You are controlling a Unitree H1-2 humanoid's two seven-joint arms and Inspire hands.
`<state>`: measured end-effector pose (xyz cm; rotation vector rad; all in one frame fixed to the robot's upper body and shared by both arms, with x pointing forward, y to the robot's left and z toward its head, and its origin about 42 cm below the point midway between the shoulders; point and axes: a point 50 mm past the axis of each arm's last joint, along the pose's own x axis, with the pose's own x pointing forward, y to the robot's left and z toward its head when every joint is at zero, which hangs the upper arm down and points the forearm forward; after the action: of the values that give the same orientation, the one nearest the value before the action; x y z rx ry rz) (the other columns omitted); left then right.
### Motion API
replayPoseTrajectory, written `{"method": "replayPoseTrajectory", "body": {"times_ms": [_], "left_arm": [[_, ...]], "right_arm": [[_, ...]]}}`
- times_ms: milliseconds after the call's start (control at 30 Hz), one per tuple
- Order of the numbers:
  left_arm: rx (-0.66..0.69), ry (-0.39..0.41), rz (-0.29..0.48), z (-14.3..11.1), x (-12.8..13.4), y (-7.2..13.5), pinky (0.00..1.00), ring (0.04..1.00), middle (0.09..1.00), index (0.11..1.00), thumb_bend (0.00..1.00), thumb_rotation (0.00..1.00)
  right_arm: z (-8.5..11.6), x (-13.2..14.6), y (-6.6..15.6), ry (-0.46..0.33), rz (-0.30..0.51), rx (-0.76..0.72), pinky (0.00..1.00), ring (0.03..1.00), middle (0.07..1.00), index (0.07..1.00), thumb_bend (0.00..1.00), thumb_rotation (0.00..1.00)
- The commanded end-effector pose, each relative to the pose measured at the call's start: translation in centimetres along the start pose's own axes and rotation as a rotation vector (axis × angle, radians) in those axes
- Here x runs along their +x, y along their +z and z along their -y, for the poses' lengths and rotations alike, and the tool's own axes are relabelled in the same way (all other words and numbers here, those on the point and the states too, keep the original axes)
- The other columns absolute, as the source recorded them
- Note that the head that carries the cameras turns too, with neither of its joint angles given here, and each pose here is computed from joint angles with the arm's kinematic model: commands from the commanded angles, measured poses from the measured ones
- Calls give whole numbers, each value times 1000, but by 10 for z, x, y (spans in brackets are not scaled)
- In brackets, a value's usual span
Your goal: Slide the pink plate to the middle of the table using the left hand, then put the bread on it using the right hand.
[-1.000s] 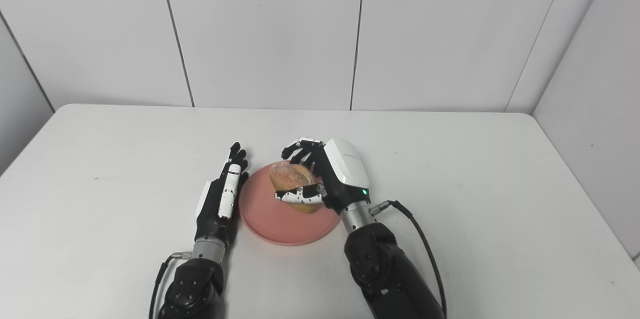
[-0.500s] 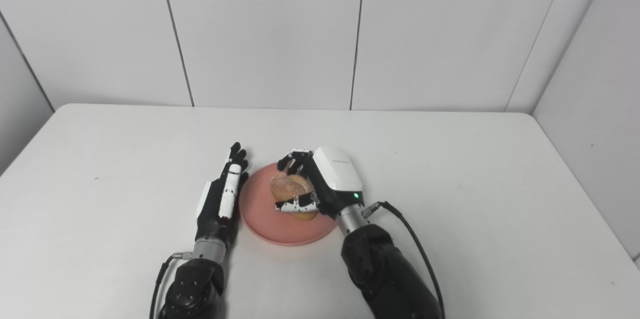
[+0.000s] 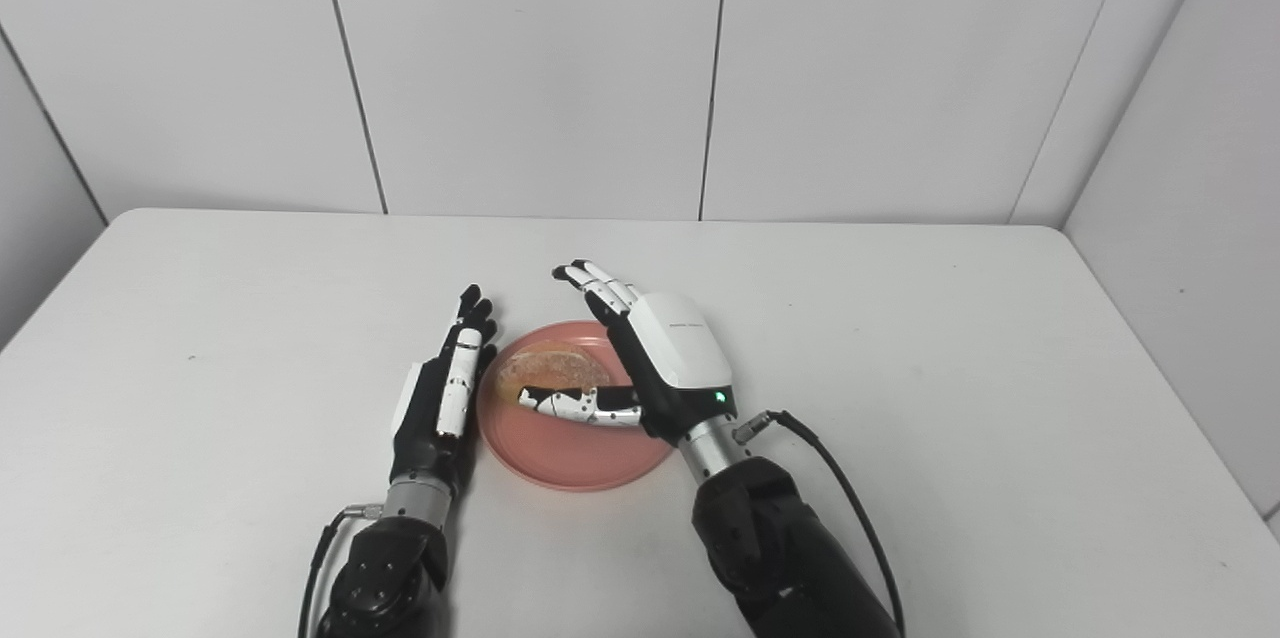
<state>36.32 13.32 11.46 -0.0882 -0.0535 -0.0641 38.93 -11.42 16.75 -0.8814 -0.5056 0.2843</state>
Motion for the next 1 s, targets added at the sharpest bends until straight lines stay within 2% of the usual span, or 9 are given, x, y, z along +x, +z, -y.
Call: {"method": "replayPoseTrajectory", "body": {"times_ms": [0,167,400,533,700,833,967], "left_arm": [[-11,-4,-15,1,-6,-8,990,1000,1000,991,463,1000],[8,-4,-18,-1,-9,-8,999,1000,1000,992,479,1000],[8,-4,-22,-4,-8,-7,1000,1000,1000,987,494,1000],[27,0,-21,-8,-6,-7,1000,1000,1000,986,494,1000],[52,10,-1,-13,-4,-2,998,998,992,972,483,1000],[71,14,14,-18,-2,1,992,991,986,964,487,1000],[98,12,22,-22,-1,4,990,993,992,974,504,1000]], "right_arm": [[19,10,14,-60,94,15,767,886,940,931,640,849],[24,2,15,-75,83,43,819,920,966,962,654,883],[29,-8,11,-113,38,62,801,903,960,970,661,904],[30,-15,6,-139,-28,164,862,944,993,996,625,900],[32,-22,-2,-196,-73,290,957,996,1000,1000,557,893],[32,-26,-10,-208,-142,443,991,1000,1000,1000,558,982],[30,-30,-16,-222,-190,541,1000,1000,1000,1000,550,1000]]}}
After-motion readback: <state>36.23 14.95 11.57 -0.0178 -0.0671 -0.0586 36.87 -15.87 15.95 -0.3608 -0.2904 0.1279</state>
